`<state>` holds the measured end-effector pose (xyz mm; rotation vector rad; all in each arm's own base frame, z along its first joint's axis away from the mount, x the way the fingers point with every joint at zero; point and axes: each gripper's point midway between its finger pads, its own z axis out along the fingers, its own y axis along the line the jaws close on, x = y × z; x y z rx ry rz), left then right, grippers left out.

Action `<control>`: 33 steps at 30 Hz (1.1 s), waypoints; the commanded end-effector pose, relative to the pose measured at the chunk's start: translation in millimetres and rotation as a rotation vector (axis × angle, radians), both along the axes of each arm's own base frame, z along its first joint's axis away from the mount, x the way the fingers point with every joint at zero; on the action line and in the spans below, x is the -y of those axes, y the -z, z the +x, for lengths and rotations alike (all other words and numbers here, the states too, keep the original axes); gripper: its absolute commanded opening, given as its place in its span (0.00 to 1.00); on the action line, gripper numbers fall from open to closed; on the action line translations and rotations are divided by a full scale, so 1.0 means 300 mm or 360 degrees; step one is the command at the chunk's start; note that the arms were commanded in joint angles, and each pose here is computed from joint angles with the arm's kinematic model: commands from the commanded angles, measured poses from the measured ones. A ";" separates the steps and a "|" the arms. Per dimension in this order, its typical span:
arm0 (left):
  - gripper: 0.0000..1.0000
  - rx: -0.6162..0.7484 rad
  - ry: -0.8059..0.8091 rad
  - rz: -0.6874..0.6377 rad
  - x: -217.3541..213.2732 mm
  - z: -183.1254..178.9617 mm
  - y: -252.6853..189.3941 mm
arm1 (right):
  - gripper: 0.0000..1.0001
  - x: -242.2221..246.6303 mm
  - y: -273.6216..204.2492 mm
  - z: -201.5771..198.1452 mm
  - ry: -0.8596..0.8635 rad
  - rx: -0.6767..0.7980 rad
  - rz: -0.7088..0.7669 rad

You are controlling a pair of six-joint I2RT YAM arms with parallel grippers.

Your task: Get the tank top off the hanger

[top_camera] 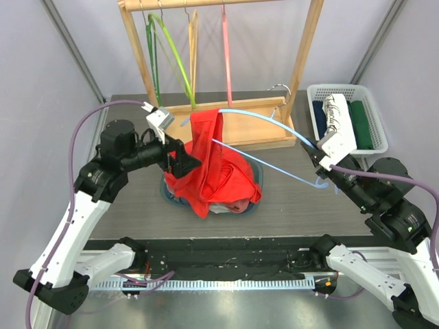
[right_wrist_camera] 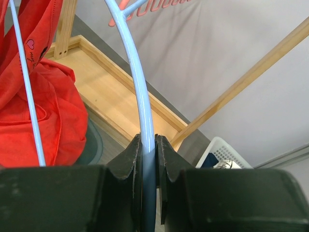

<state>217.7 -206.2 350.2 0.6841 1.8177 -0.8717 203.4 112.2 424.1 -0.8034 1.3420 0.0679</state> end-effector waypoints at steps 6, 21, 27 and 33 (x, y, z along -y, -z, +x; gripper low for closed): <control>1.00 0.0156 0.0065 -0.0026 0.072 0.040 -0.075 | 0.01 -0.004 -0.129 0.005 0.0005 0.0149 0.0171; 0.02 0.0367 0.0051 0.0027 0.035 0.057 -0.135 | 0.01 0.012 -0.125 -0.012 0.0016 0.0127 0.0174; 0.00 0.0584 -0.0016 -0.0070 -0.028 0.033 -0.333 | 0.02 0.024 -0.104 -0.019 0.0030 0.0109 0.0148; 0.00 0.0707 -0.0215 -0.0119 -0.113 0.051 -0.473 | 0.01 0.045 -0.096 -0.036 0.0043 0.0108 0.0082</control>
